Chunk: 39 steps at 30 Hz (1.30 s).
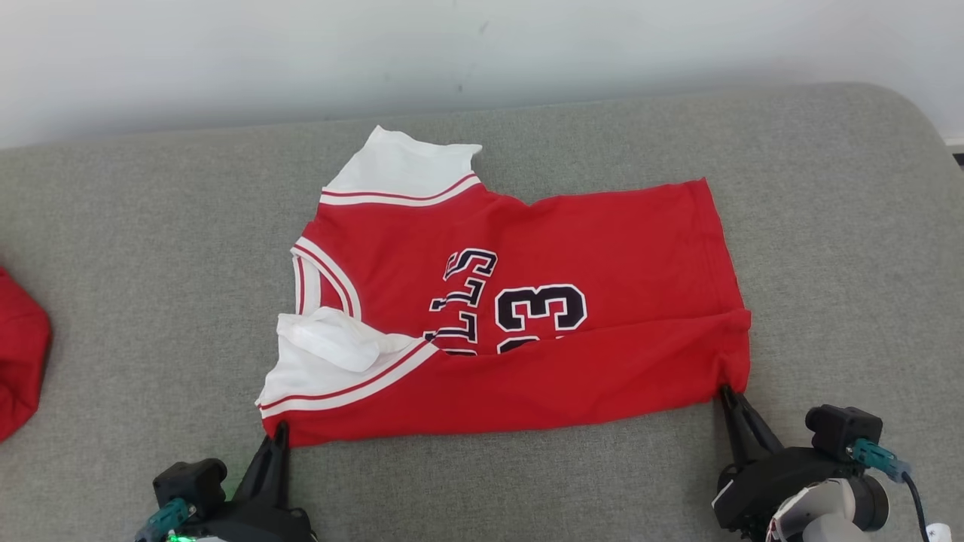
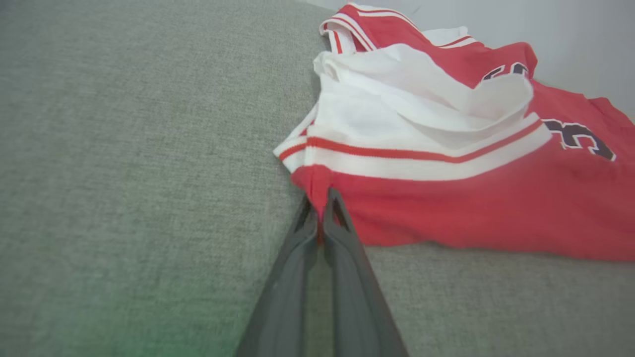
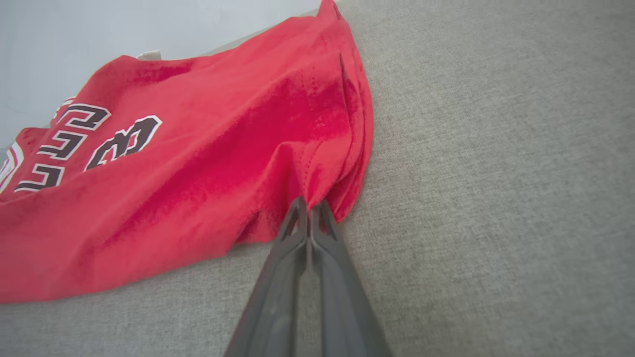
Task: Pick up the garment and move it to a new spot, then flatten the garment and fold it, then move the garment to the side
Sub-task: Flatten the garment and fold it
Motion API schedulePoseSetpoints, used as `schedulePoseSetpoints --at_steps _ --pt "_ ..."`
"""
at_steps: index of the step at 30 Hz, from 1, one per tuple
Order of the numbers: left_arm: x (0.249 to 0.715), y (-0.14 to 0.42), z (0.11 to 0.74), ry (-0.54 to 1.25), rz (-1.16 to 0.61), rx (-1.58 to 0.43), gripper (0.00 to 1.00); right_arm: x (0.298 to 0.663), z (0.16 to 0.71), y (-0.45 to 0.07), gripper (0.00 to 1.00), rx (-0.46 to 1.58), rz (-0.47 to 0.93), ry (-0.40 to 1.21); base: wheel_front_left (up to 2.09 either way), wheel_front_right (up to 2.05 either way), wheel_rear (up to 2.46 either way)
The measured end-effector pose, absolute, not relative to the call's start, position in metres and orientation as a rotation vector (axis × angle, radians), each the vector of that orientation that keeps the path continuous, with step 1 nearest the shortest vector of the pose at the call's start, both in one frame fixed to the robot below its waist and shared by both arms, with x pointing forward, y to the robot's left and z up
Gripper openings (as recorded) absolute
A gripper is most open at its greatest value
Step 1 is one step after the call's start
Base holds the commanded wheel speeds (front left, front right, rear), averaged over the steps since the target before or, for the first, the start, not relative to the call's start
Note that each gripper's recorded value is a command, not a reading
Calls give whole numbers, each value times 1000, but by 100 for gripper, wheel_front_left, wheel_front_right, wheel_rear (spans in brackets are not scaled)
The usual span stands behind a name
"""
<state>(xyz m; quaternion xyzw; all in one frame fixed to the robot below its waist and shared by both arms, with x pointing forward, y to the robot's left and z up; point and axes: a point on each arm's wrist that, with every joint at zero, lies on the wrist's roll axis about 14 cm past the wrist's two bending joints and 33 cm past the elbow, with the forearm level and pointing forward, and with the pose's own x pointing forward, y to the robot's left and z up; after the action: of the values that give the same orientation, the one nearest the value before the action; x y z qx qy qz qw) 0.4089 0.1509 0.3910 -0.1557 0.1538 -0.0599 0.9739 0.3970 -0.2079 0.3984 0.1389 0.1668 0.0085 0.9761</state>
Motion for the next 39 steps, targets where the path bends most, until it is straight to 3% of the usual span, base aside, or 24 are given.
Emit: schedulePoseSetpoints --at_steps 13,31,32,33,34,39 --pt "363 172 395 273 -7 -404 0 370 406 -210 0 433 -18 299 0 0 0" --pt "318 174 377 333 37 -423 0 318 389 -215 0 472 -39 422 0 0 0" --pt "317 174 377 335 39 -421 3 317 389 -215 27 461 -35 425 0 0 0" --pt "318 179 382 314 49 -414 100 316 393 -217 95 455 -41 411 0 0 0" --pt "319 181 385 302 52 -407 100 315 394 -217 100 461 -45 407 0 0 0" --pt "324 196 411 206 70 -363 100 325 420 -218 100 424 -26 299 0 0 0"
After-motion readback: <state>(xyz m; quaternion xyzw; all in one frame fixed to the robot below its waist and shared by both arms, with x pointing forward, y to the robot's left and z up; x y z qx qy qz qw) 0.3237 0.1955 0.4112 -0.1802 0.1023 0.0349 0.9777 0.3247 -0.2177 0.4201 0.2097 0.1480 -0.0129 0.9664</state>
